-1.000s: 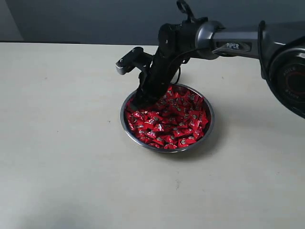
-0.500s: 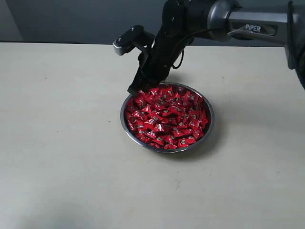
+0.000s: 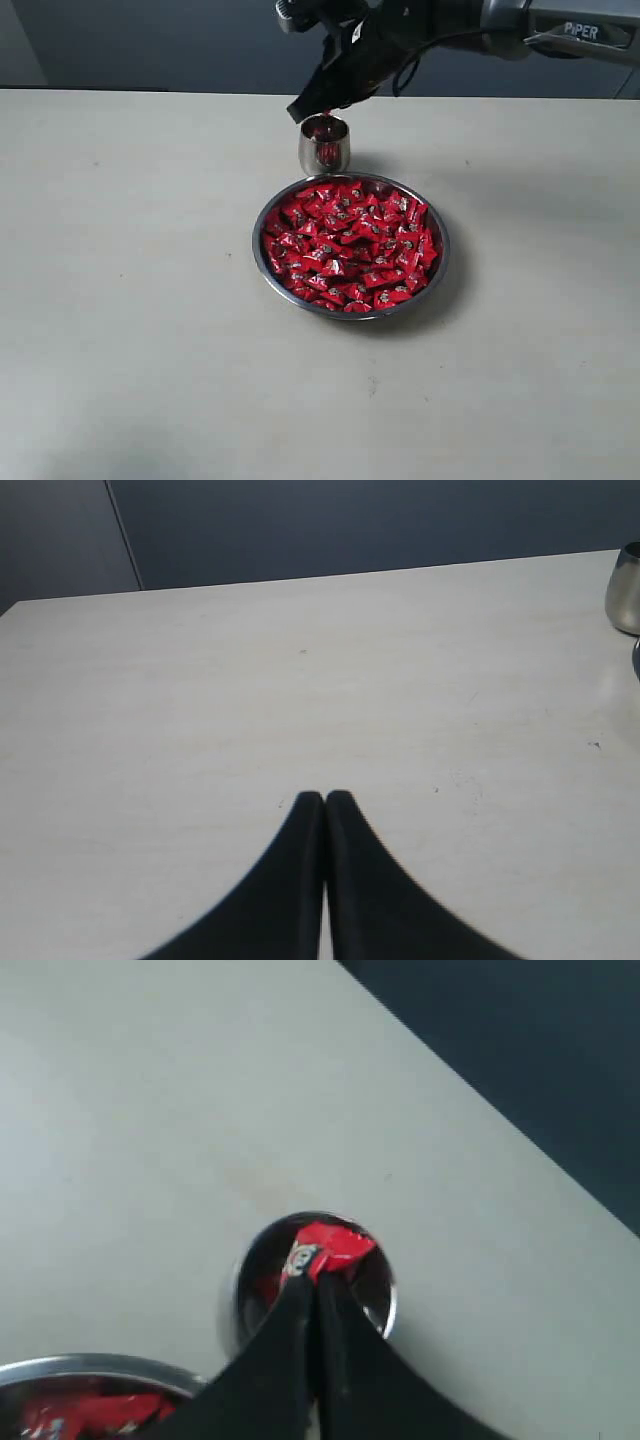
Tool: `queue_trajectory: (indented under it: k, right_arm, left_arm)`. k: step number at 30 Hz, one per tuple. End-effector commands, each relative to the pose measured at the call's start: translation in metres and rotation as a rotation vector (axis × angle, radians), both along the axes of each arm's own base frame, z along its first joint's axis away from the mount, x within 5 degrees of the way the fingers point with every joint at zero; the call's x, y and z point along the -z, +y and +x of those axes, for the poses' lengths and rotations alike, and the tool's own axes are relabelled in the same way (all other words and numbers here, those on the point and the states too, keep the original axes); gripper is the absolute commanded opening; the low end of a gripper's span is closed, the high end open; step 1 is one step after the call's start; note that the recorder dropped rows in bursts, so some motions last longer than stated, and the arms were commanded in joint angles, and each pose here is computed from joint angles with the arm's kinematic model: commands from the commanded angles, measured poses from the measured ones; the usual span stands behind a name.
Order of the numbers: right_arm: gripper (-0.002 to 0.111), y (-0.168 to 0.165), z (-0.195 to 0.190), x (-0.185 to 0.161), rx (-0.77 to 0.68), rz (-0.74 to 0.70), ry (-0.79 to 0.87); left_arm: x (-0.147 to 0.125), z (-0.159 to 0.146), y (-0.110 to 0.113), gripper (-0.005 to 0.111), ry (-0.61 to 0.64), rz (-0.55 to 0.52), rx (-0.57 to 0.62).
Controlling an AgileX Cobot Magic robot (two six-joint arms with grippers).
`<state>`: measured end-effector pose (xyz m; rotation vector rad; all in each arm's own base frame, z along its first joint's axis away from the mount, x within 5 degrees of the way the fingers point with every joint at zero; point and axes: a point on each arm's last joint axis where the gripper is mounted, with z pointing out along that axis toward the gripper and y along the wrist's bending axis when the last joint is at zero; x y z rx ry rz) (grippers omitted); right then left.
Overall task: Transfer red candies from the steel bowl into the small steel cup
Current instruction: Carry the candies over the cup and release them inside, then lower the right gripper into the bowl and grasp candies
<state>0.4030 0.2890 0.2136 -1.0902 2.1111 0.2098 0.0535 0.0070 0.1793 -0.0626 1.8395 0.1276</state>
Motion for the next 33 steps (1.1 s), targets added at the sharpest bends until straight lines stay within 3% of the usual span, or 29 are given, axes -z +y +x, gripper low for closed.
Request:
queue_trajectory:
  k: [1,10,12,14,16,26,33]
  right_arm:
    - [0.000,-0.015,0.023,0.021,0.094,0.074,0.004]
    - [0.001,-0.002,0.045,0.052,0.084,0.049,0.063]
    - [0.011,-0.001,0.045,0.052,0.083,0.048,0.073]
    - [0.033,-0.002,0.043,0.054,0.079,0.038,0.091]
    - [0.041,-0.003,0.041,0.048,0.073,0.031,0.094]
    - [0.039,-0.010,0.020,-0.010,0.041,0.047,0.165]
    - [0.039,-0.008,-0.001,-0.009,-0.049,-0.004,0.341]
  left_arm:
    - [-0.004,0.000,0.000,0.000,-0.018,0.002,0.008]
    - [-0.004,0.000,0.000,0.000,-0.018,0.002,0.008]
    - [-0.004,0.000,0.000,0.000,-0.018,0.002,0.008]
    - [-0.004,0.000,0.000,0.000,-0.018,0.002,0.008]
    - [-0.004,0.000,0.000,0.000,-0.018,0.002,0.008]
    - [-0.004,0.000,0.000,0.000,-0.018,0.002,0.008]
    - [-0.004,0.000,0.000,0.000,-0.018,0.002,0.008]
